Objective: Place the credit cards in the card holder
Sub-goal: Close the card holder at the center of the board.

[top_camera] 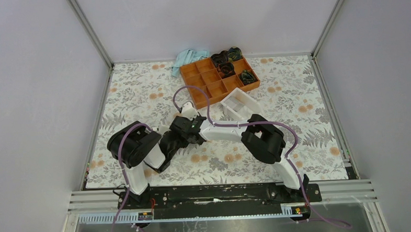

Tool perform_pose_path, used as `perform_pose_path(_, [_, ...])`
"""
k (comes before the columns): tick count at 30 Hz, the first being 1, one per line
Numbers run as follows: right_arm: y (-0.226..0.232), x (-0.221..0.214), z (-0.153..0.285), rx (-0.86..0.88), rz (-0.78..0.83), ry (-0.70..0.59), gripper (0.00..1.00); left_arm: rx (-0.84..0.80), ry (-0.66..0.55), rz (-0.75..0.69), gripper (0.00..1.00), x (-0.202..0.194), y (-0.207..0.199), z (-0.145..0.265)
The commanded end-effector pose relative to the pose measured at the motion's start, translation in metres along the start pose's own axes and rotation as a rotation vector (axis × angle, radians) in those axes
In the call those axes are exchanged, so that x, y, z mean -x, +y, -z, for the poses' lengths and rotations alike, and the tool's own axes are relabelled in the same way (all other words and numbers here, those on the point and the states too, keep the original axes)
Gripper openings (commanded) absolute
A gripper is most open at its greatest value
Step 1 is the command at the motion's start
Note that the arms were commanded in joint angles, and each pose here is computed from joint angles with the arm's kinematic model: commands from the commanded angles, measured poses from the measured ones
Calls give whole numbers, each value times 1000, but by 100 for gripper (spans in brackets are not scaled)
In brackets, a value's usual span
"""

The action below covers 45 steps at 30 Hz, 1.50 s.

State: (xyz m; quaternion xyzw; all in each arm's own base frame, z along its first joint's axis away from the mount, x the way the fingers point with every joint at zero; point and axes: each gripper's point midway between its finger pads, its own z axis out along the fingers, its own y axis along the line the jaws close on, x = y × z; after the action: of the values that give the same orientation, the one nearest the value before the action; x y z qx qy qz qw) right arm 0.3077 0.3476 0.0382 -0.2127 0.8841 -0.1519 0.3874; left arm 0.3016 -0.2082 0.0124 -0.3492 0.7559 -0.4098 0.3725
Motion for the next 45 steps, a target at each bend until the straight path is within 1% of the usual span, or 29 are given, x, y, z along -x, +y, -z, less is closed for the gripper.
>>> perform_pose_path(1, [-7,10,5,2,-57,-26,0,6,4,-31,0,-2,2,-1])
perform_pose_path(26, [-7,-1,9,11,-102,-32,0,13,1,-38,0,-2,4,-1])
perform_pose_path(45, [-5,-36,2,51,-220,-52,0,21,-3,-56,0,-1,3,-1])
